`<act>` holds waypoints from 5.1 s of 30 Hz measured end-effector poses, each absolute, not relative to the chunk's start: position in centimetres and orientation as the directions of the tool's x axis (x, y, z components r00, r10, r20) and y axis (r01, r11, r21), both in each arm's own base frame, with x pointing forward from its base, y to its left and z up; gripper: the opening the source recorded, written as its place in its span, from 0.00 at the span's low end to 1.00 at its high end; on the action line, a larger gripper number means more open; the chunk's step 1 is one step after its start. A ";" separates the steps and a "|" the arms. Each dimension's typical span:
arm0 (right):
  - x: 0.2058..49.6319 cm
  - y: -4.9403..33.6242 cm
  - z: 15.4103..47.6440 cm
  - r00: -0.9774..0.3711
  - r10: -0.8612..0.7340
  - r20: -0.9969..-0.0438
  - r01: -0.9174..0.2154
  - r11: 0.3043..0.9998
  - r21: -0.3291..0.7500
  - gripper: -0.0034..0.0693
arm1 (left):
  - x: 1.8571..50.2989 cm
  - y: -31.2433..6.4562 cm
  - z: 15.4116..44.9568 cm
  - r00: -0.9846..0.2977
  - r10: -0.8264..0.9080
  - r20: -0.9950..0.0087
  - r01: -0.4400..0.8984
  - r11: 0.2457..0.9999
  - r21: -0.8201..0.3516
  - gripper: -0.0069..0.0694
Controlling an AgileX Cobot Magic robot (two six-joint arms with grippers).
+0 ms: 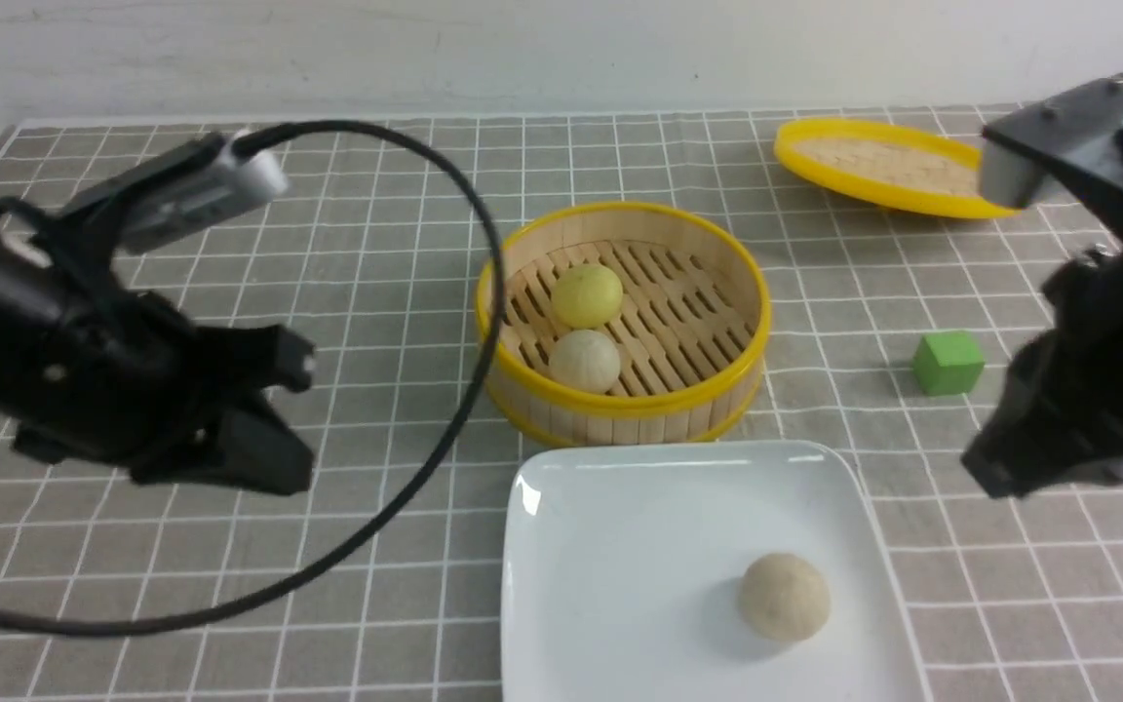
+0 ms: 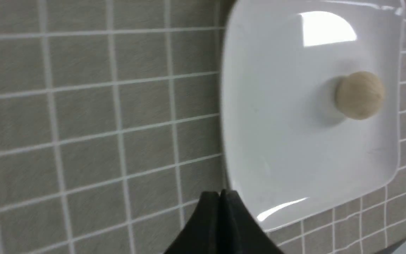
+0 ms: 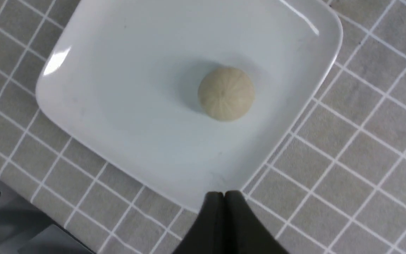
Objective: Put the steamed buns into the plate on the grey tablecloth.
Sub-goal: 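Reach into the bamboo steamer and grasp a bun with the left gripper, then carry the bun from the bamboo steamer to the plate with the left gripper, then reach into the bamboo steamer and grasp a bun with the left gripper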
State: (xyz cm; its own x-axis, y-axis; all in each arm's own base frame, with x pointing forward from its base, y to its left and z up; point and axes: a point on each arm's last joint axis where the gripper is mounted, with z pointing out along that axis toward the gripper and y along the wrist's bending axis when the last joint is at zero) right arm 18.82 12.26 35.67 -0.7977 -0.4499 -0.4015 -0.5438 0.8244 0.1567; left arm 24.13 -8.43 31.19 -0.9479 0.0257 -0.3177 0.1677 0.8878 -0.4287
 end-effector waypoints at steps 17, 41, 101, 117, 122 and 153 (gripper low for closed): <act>10.1 7.0 29.2 -0.828 -0.337 -0.449 -0.447 0.879 0.165 0.04 | 40.1 -23.6 27.5 -0.920 0.199 -0.339 0.323 0.874 -0.363 0.62; 10.9 7.4 29.6 -0.787 -0.290 -0.544 -0.447 0.876 0.180 0.05 | 42.5 -24.1 21.5 -0.936 0.242 -0.256 0.291 0.941 -0.174 0.15; 0.2 -0.6 32.9 -0.380 0.020 -0.925 -0.359 0.918 0.167 0.08 | 22.2 -23.0 30.6 -0.752 0.413 -0.513 0.546 0.827 -0.135 0.77; 1.8 0.5 30.9 -0.350 0.074 -0.934 -0.374 0.903 0.212 0.03 | 25.7 -20.5 34.9 -0.844 0.200 -0.498 0.327 0.928 -0.181 0.09; 1.7 0.5 30.7 -0.381 0.089 -0.920 -0.360 0.903 0.236 0.04 | 32.1 -20.9 35.6 -0.858 0.158 -0.489 0.264 0.952 -0.155 0.10; 1.4 -0.2 29.3 -0.508 0.048 -0.860 -0.272 0.938 0.213 0.05 | 46.1 -27.5 20.9 -0.868 0.218 -0.447 0.260 0.965 -0.034 0.26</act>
